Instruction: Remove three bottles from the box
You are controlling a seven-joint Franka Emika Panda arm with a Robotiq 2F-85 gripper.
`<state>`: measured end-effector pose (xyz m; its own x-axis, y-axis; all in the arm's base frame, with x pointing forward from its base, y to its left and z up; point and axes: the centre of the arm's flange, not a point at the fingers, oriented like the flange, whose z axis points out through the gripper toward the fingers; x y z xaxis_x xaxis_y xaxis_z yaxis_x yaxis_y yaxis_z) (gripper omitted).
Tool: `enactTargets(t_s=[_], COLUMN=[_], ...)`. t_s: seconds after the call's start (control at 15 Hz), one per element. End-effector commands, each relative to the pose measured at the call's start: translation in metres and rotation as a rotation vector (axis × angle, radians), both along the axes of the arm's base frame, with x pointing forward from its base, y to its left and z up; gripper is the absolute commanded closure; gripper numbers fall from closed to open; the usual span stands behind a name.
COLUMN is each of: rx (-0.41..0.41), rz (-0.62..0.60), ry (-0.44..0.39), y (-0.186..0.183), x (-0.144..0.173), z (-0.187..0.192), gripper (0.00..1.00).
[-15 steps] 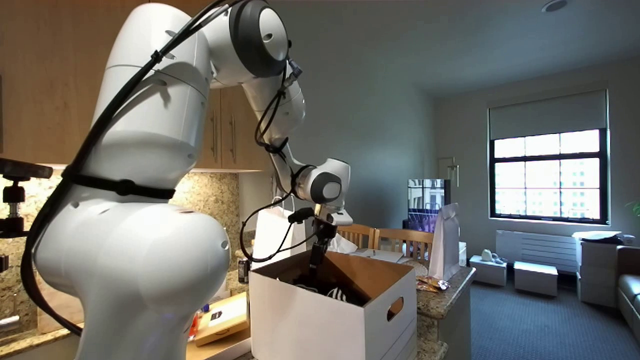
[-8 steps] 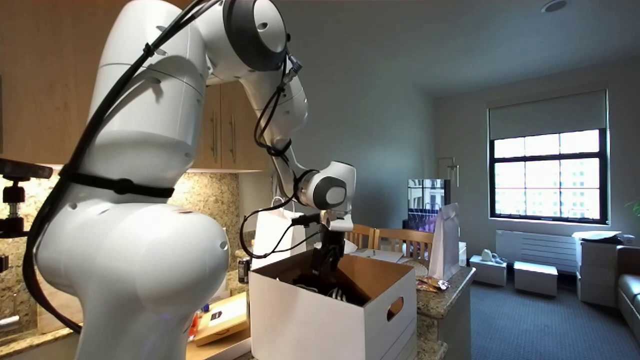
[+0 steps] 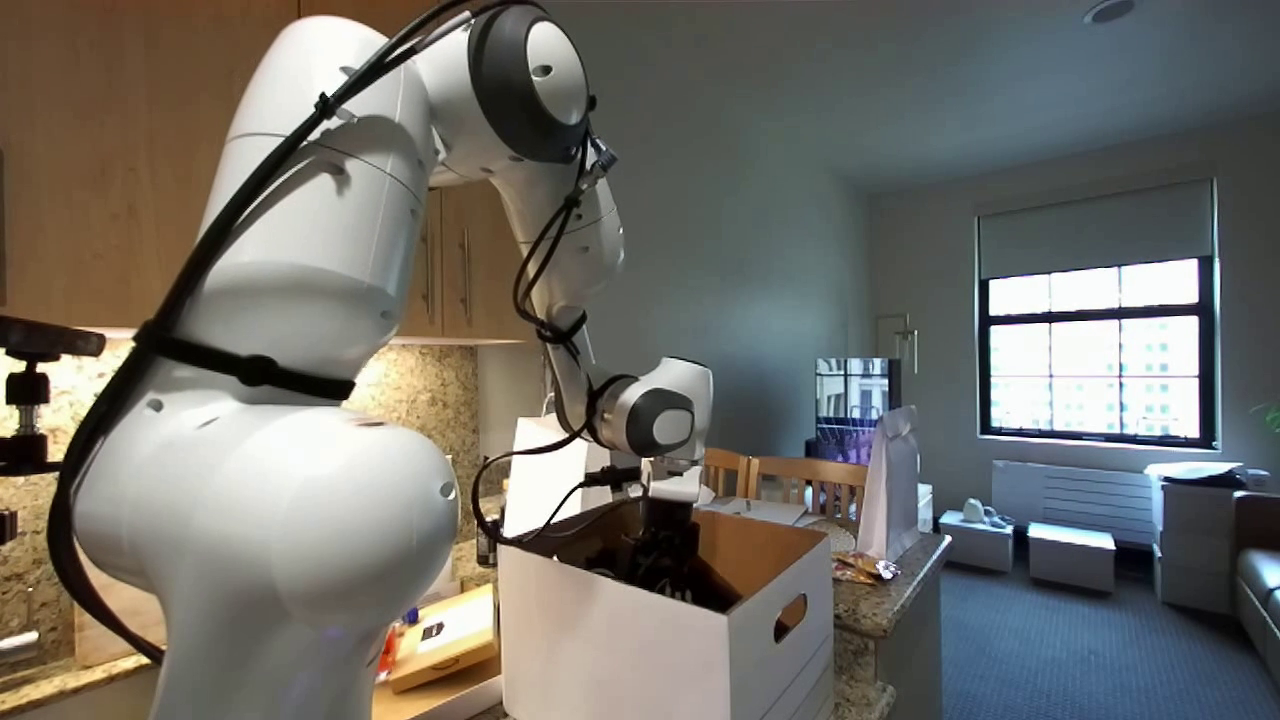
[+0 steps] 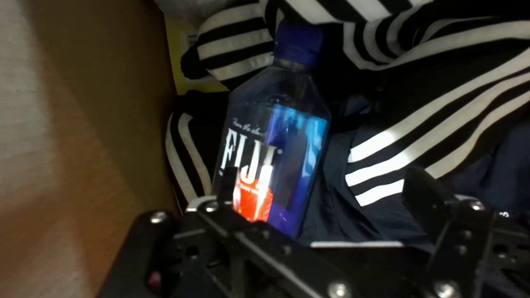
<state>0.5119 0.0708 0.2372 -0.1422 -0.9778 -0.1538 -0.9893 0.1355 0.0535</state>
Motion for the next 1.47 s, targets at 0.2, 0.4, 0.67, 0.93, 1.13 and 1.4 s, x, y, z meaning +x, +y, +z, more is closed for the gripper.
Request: enactTargets(t_s=[0.2,0.4,0.67,0.93,1.13,1.4], rx=[-0.047,-0.053,-0.04,-0.048,-0.049,-0.056], rz=[0.006,0.027,0.034,0.032,0.034,0.031], ry=[-0.01,-0.022,-0.084,-0.092,-0.092,-0.077], y=[0.01,0.013,0.021,0.024,0.025,0.019], x=[0.001,0.01,0.018,0.019,0.019,0.015], z=[-0.007,-0.015,-0.028,-0.043,-0.046,-0.047], gripper=[0.0,0.0,0.0,0.0,0.0,0.0])
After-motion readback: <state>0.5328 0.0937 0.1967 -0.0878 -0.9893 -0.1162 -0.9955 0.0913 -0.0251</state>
